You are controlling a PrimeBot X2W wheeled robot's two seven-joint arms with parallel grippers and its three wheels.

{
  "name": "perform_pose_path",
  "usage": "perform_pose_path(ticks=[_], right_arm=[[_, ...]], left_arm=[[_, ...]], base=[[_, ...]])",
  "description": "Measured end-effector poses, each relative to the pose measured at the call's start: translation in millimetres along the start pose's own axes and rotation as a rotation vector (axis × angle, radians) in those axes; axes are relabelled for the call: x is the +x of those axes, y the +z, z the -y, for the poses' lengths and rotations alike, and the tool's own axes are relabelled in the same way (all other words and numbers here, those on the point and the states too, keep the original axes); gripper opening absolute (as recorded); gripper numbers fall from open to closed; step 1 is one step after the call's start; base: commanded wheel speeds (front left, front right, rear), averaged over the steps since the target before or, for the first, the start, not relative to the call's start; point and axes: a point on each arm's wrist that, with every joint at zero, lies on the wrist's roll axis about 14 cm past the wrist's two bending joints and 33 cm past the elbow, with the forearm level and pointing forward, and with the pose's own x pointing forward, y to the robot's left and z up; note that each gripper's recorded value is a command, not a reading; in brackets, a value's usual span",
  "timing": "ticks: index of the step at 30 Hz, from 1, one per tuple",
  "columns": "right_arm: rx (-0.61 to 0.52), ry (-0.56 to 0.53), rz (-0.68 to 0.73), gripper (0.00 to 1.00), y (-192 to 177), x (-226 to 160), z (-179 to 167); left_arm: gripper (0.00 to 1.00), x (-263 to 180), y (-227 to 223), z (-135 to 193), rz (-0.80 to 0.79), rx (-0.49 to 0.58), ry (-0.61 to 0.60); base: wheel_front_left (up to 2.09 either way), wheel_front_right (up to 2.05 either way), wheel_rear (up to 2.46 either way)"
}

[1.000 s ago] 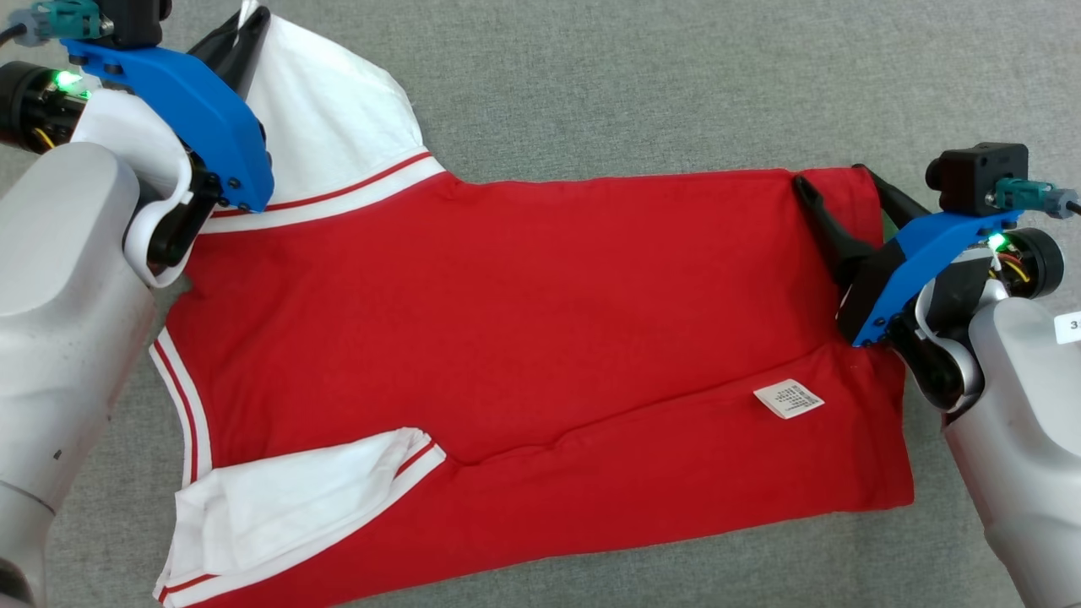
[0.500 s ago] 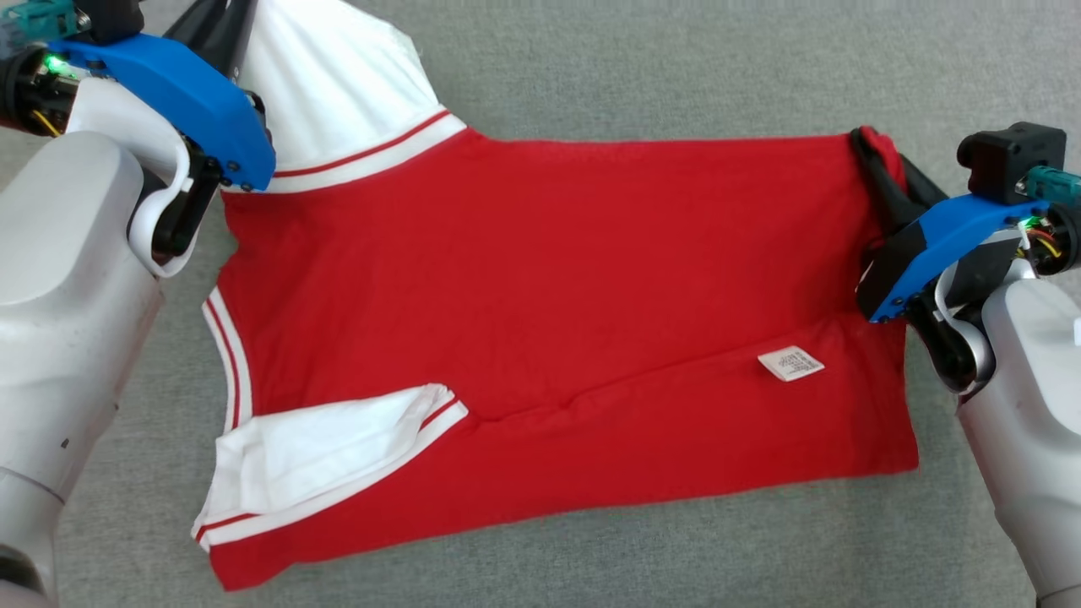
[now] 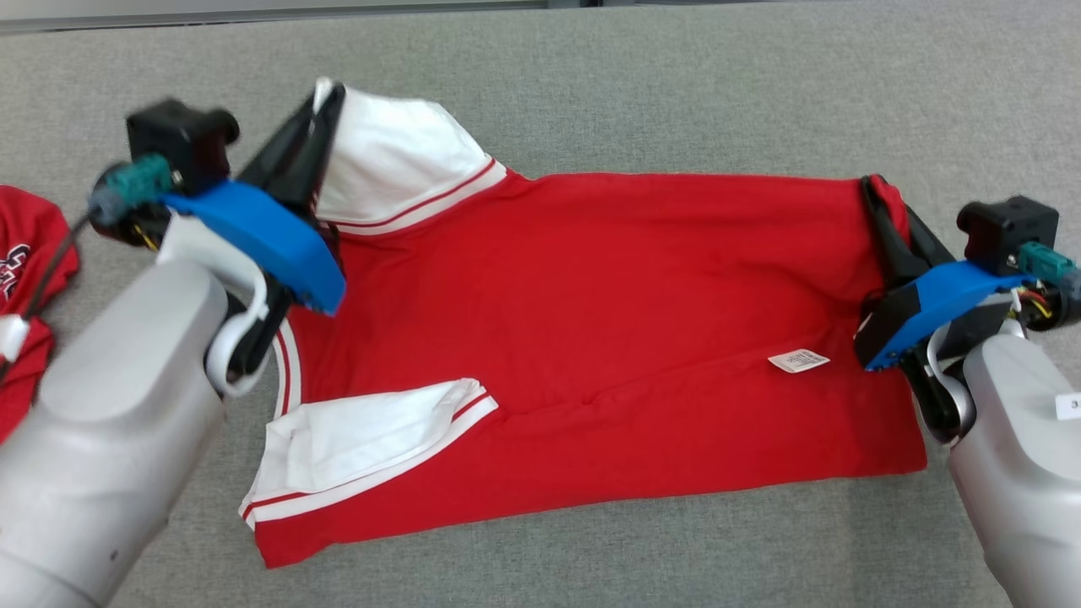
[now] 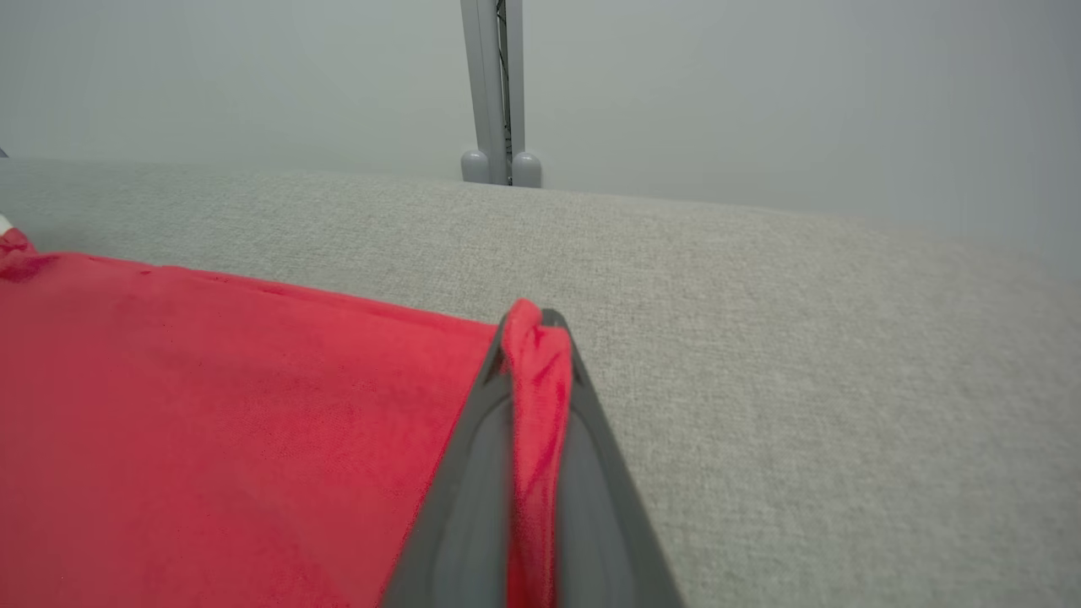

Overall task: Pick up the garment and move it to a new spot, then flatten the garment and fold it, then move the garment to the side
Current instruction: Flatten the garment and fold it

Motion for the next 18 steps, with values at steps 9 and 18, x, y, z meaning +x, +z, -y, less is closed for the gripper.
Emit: perform_pose_path(ticks=[9,18], right_arm=[[0.0,-0.013,0.002,0.0,-12,-12,2],[0.0,-0.011,0.005,0.0,-17,-21,-1]], left_arm=[[0.0,-53,-30,22,-0.011,-0.055,0.026],[0.0,-96,-45,44,-0.024,-0.116,0.074]], base=[[0.0,0.0,0.0],[0.0,0.0,0.0]])
